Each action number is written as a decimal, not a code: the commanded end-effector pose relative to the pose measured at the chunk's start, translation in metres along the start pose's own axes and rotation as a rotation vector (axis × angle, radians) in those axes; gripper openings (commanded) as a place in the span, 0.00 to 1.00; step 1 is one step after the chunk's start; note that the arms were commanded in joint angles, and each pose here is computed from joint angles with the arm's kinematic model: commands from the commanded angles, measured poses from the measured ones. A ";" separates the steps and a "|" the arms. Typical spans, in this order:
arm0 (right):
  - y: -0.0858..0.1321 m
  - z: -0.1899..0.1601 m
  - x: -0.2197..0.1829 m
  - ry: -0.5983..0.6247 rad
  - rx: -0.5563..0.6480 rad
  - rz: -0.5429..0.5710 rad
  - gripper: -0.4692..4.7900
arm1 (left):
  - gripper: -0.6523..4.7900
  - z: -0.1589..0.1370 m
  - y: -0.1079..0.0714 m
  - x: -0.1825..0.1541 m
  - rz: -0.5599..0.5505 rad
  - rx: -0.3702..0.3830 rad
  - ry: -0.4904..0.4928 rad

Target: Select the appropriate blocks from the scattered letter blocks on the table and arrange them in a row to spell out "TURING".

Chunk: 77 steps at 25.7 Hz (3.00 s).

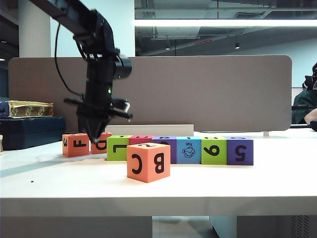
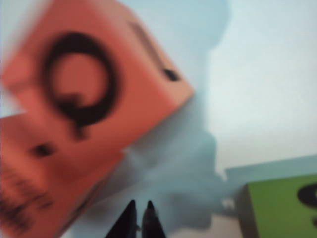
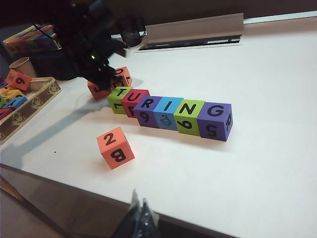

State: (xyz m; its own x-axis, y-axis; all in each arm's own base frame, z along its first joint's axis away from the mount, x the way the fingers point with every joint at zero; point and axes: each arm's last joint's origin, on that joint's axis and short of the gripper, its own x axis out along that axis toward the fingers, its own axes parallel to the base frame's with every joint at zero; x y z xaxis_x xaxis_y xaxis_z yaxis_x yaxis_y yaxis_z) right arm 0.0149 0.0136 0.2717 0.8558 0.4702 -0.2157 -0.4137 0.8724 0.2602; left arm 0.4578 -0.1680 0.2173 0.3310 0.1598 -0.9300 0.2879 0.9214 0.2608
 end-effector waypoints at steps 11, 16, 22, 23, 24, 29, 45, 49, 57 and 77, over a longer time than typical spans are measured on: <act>0.001 0.001 -0.002 -0.023 -0.014 0.002 0.09 | 0.15 0.026 -0.022 -0.052 -0.270 0.026 -0.307; 0.001 0.001 -0.002 -0.023 -0.014 0.001 0.09 | 0.15 0.025 -0.040 -0.028 -0.390 0.064 -0.235; 0.001 0.001 -0.002 -0.023 -0.014 0.001 0.09 | 0.15 0.022 -0.048 -0.020 -0.448 0.093 -0.199; 0.001 0.001 -0.002 -0.023 -0.014 0.001 0.09 | 0.15 0.022 -0.050 -0.021 -0.455 0.112 -0.200; 0.001 0.001 -0.002 -0.023 -0.014 0.001 0.09 | 0.15 0.021 -0.051 -0.021 -0.455 0.114 -0.198; 0.001 0.001 -0.002 -0.023 -0.014 0.001 0.09 | 0.15 0.019 -0.056 -0.021 -0.458 0.127 -0.183; 0.001 0.001 -0.002 -0.023 -0.014 0.001 0.09 | 0.15 0.010 -0.062 -0.022 -0.462 0.142 -0.091; 0.001 0.001 -0.002 -0.023 -0.014 0.001 0.09 | 0.15 0.010 -0.067 -0.025 -0.456 0.154 -0.102; 0.001 0.001 -0.002 -0.023 -0.014 0.001 0.09 | 0.15 0.021 -0.059 -0.049 -0.423 0.142 -0.202; 0.001 0.001 -0.002 -0.023 -0.014 0.001 0.09 | 0.11 0.018 0.003 -0.028 -0.249 0.026 -0.108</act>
State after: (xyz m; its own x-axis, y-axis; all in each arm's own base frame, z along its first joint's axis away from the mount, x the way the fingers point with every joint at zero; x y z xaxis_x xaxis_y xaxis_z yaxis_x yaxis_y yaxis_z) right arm 0.0149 0.0136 0.2717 0.8559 0.4699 -0.2158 -0.4134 0.8726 0.2601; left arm 0.4667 -0.1746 0.2505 0.3549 -0.0911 -0.9304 0.3836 0.9218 0.0560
